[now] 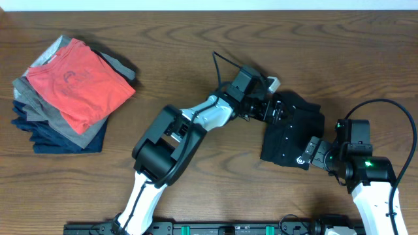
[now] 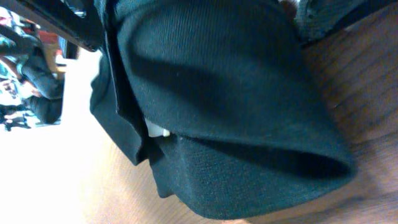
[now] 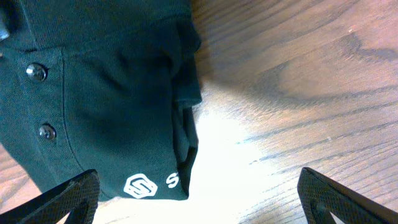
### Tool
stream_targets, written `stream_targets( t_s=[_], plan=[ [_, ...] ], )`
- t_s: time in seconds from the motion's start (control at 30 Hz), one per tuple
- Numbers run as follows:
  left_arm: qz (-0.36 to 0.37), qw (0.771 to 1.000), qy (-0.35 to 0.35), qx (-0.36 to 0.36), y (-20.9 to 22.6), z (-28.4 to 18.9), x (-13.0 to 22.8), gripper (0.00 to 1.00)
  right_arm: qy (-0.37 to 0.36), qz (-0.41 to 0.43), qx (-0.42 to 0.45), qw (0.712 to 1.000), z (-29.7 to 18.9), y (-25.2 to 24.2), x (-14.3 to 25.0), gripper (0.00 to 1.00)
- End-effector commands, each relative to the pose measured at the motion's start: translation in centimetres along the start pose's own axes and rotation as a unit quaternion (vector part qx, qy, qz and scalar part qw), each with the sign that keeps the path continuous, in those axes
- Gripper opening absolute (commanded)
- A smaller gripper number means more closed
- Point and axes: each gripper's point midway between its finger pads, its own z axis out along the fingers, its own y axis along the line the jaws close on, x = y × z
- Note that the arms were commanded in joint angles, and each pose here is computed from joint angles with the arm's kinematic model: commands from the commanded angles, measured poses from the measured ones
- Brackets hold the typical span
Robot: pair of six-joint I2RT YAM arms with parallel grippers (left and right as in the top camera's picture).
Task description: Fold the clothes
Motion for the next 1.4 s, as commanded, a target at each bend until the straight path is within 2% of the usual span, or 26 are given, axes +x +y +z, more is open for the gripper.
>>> stream_targets(
  t_s=[0.0, 0.1, 0.17, 0.37, 0.5, 0.63, 0.87, 1.07, 1.17, 1.37],
  plan=[
    [-0.008, 1.000, -0.001, -0.030, 1.0, 1.2, 0.7, 0.90, -0.014, 0.016, 0.004, 1.000, -0.6, -0.3, -0.8, 0.99],
    [-0.003, 1.000, 0.004, -0.027, 0.4, 1.7, 1.1, 0.63, -0.015, 0.017, 0.004, 1.000, -0.6, -0.3, -0.8, 0.99],
    [-0.001, 1.000, 0.003, -0.026, 0.4, 1.7, 1.0, 0.35, -0.016, 0.017, 0.003, 1.000, -0.6, -0.2, -0.9, 0.99],
    [-0.013, 1.000, -0.009, -0.027, 0.7, 0.9, 0.0, 0.13, -0.014, 0.017, 0.004, 1.000, -0.6, -0.3, -0.8, 0.99],
    [-0.020, 0.999, -0.036, -0.022, 0.5, -2.5, -2.5, 0.07, -0.017, 0.017, 0.003, 1.000, -0.6, -0.2, -0.9, 0.99],
    [-0.018, 0.996, -0.075, -0.040, 0.4, -7.4, -5.4, 0.07, -0.019, 0.017, 0.004, 1.000, -0.6, -0.3, -1.0, 0.99],
    [-0.005, 0.980, -0.146, -0.136, 0.9, -19.7, -8.4, 0.06, -0.025, 0.017, 0.014, 0.999, -0.7, -0.6, -1.2, 0.99],
    [-0.029, 0.931, -0.246, -0.267, 2.9, -33.6, -9.2, 0.06, -0.028, 0.018, 0.015, 0.999, -0.7, -0.6, -1.4, 0.99],
    [-0.049, 0.903, -0.304, -0.299, 3.7, -40.3, -9.1, 0.07, -0.028, 0.018, 0.015, 0.999, -0.7, -0.6, -1.4, 0.99],
    [-0.083, 0.845, -0.393, -0.354, 6.0, -50.9, -7.6, 0.07, -0.030, 0.018, 0.014, 0.999, -0.7, -0.6, -1.5, 0.99]
  ],
)
